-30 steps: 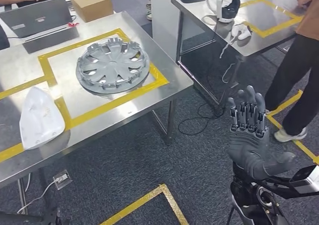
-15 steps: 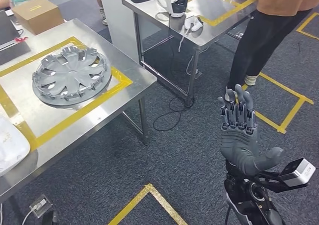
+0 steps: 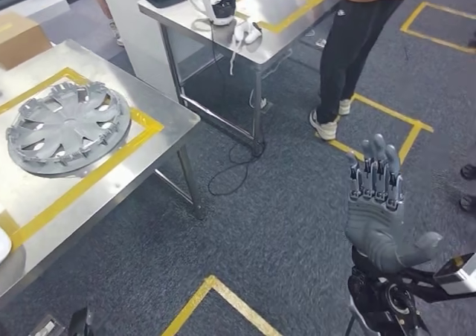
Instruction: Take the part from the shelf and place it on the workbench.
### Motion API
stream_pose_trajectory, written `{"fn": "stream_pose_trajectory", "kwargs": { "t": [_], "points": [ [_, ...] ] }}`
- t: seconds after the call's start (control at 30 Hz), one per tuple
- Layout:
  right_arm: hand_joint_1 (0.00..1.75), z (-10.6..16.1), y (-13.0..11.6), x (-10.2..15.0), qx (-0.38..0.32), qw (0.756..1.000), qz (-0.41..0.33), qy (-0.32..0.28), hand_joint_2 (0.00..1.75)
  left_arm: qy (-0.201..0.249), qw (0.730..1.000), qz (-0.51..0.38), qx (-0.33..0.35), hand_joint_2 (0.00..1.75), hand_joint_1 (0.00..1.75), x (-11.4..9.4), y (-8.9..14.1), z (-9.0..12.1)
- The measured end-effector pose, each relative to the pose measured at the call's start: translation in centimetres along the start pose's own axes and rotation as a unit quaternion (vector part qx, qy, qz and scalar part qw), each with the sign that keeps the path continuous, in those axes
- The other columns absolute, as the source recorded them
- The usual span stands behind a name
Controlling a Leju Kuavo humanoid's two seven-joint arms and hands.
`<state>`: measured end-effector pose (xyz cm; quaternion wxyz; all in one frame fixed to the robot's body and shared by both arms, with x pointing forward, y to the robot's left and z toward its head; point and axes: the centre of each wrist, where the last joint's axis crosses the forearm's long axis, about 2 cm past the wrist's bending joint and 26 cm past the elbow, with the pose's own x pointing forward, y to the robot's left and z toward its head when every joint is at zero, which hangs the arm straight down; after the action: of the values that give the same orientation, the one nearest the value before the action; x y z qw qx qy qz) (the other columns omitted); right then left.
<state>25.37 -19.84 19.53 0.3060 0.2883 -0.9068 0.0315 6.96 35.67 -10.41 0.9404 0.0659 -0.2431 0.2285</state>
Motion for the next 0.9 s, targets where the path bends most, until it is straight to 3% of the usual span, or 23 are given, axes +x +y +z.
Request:
{"fn": "stream_pose_trajectory", "kwargs": {
  "t": [0.53, 0.9],
  "points": [
    [0.0, 1.8, -2.1, 0.8, -0.067, 0.993, 0.087, 0.039, 0.0, 0.006, 1.0, 0.008, 0.007, 0.0, 0.0, -0.1, 0.0, 0.0],
    [0.0, 4.9, -5.0, 0.6, -0.116, 0.975, 0.152, 0.113, 0.0, 0.009, 1.0, 0.013, 0.007, 0.0, 0.0, -0.3, -0.3, 0.1]
  ]
}}
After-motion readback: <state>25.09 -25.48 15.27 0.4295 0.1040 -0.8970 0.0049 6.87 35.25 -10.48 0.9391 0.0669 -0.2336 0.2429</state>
